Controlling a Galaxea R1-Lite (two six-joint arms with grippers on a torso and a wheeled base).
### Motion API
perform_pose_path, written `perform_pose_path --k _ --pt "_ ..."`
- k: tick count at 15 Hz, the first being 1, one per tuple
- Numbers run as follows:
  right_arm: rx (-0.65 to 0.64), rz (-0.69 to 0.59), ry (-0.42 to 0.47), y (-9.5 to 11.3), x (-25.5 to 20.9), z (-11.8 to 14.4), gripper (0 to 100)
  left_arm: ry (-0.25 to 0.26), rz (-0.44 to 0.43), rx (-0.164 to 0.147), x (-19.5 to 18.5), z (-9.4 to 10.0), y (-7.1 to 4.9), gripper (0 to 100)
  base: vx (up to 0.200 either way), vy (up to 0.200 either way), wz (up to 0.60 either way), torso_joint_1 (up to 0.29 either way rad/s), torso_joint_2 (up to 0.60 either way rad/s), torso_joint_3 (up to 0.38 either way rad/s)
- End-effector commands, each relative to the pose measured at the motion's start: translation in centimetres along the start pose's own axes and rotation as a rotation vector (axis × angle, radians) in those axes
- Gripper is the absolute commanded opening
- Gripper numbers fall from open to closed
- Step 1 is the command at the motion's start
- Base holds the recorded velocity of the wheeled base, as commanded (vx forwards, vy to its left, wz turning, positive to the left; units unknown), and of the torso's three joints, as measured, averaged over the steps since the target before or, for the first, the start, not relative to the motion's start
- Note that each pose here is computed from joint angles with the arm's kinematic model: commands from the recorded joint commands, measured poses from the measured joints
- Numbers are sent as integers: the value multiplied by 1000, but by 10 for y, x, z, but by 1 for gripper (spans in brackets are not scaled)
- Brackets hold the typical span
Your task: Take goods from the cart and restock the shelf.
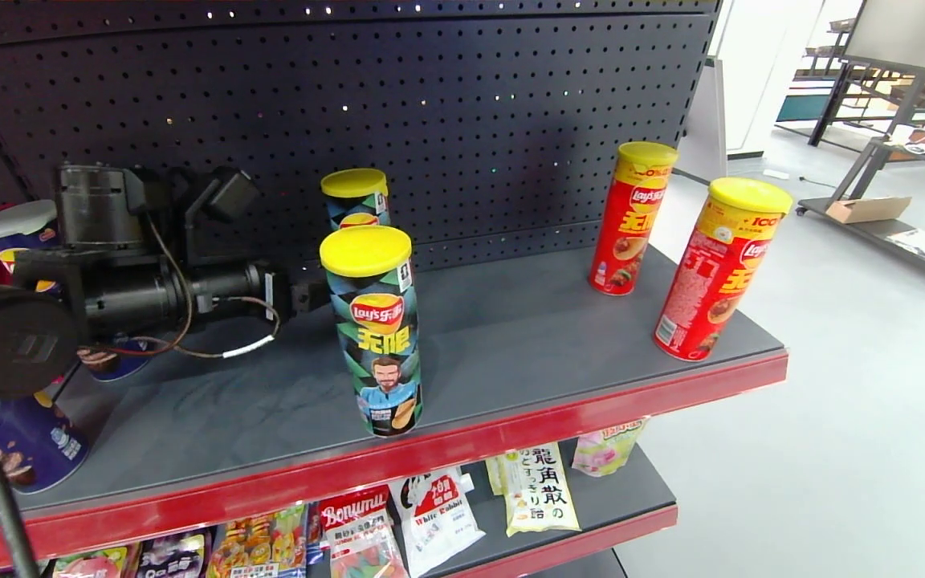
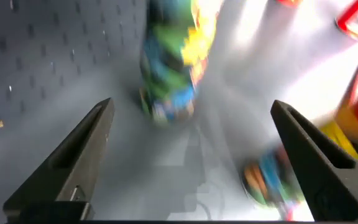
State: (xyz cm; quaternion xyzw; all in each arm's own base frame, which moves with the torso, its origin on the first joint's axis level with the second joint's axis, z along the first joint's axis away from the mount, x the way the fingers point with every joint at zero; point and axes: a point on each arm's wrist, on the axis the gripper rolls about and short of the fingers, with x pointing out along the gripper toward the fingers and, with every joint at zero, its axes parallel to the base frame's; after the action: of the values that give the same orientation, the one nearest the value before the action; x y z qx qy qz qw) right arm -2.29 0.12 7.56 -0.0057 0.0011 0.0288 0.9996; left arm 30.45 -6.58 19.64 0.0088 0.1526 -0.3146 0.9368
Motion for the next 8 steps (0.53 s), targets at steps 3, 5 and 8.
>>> perform_pose_path --k 3,5,8 --pt "-1 1 1 0 0 0 100 -5 27 -3 -59 -17 -24 100 0 0 0 0 0 0" --pt "-1 1 1 0 0 0 100 3 24 -9 -95 -29 -44 100 0 0 0 0 0 0" --pt "-1 1 1 0 0 0 100 33 57 -32 -184 -46 -87 100 0 0 0 0 0 0"
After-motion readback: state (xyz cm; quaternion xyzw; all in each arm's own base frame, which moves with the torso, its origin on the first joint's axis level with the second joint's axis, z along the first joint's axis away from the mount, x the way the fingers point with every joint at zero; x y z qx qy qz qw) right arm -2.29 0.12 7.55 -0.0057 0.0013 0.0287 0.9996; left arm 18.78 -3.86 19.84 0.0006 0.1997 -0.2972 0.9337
